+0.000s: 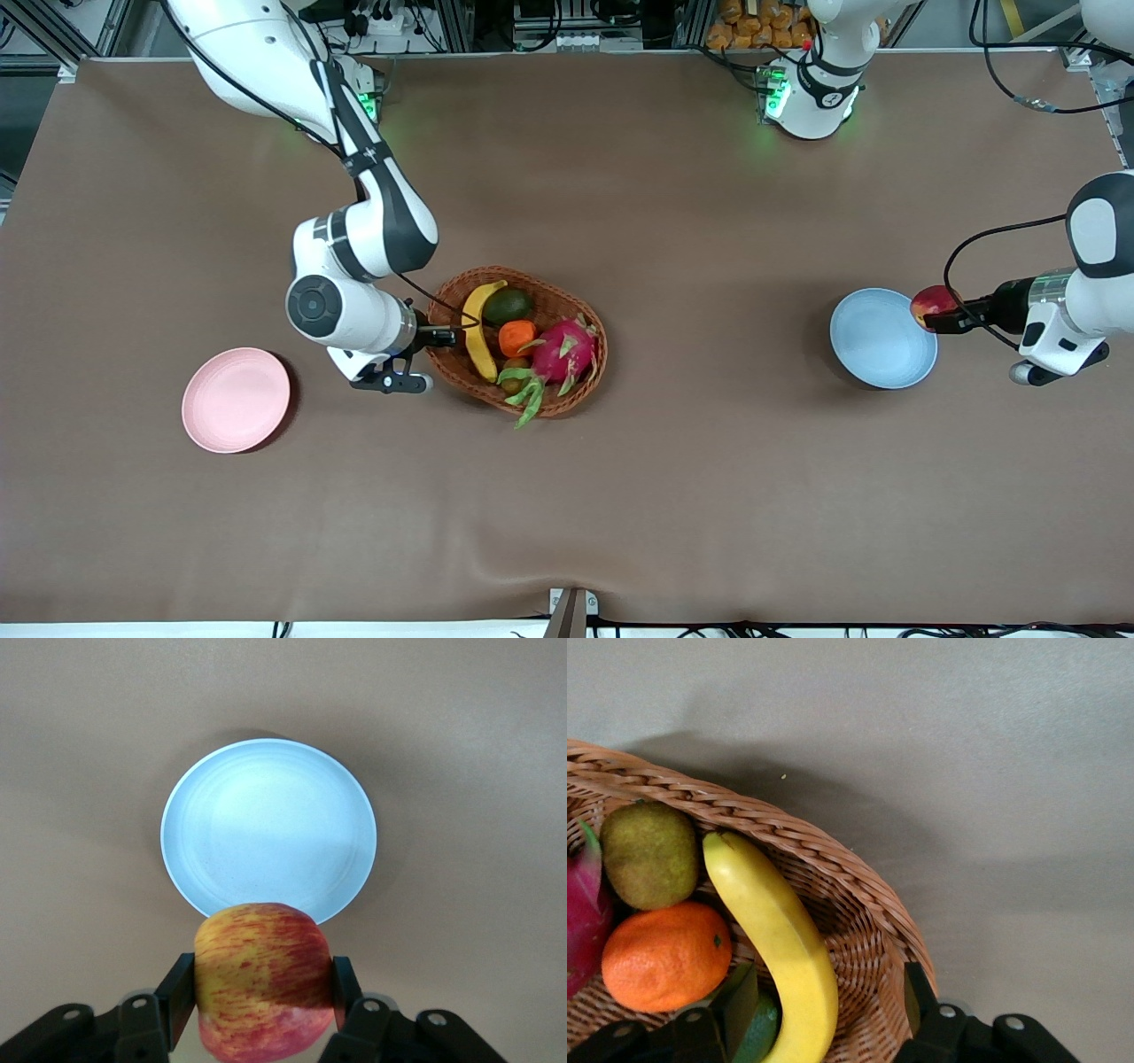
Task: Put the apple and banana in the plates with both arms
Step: 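Carry the apple toward the blue plate while the right gripper reaches the banana, then grasp the banana with the right gripper while the left gripper holds the apple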
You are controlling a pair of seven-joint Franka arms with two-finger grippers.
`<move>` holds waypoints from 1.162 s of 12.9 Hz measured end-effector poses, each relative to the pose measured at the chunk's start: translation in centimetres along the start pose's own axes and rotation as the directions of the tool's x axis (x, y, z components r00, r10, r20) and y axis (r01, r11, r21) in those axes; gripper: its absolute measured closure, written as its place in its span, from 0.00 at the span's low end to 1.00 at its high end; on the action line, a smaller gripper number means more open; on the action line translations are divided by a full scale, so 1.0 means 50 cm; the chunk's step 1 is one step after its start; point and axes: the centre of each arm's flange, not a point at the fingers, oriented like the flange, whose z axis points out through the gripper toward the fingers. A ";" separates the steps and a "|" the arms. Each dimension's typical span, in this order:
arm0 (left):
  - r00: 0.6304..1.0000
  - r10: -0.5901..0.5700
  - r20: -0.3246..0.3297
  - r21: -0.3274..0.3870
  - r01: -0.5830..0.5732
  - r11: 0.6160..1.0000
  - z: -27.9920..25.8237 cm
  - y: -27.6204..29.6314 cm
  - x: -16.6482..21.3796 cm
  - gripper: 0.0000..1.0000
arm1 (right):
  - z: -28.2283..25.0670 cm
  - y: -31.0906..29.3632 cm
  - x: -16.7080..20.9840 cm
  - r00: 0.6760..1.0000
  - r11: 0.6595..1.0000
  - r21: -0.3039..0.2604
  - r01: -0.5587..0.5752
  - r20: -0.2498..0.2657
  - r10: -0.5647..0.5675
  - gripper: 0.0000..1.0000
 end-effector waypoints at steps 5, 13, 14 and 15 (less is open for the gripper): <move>1.000 -0.008 -0.019 -0.007 0.007 1.000 0.019 -0.009 0.010 0.34 | 0.048 -0.035 -0.018 0.999 0.999 -0.019 -0.042 0.009 0.042 0.34; 1.000 -0.009 -0.015 -0.011 0.009 1.000 0.041 -0.009 0.021 0.34 | 0.110 -0.046 -0.051 0.992 0.992 -0.059 -0.114 0.045 0.117 0.33; 1.000 -0.009 -0.015 -0.011 0.009 1.000 0.041 -0.009 0.022 0.34 | 0.116 -0.056 -0.059 0.991 0.990 -0.064 -0.122 0.046 0.125 0.33; 1.000 -0.009 -0.016 -0.011 0.009 1.000 0.041 -0.009 0.022 0.34 | 0.123 -0.060 -0.064 0.990 0.990 -0.069 -0.126 0.050 0.130 0.33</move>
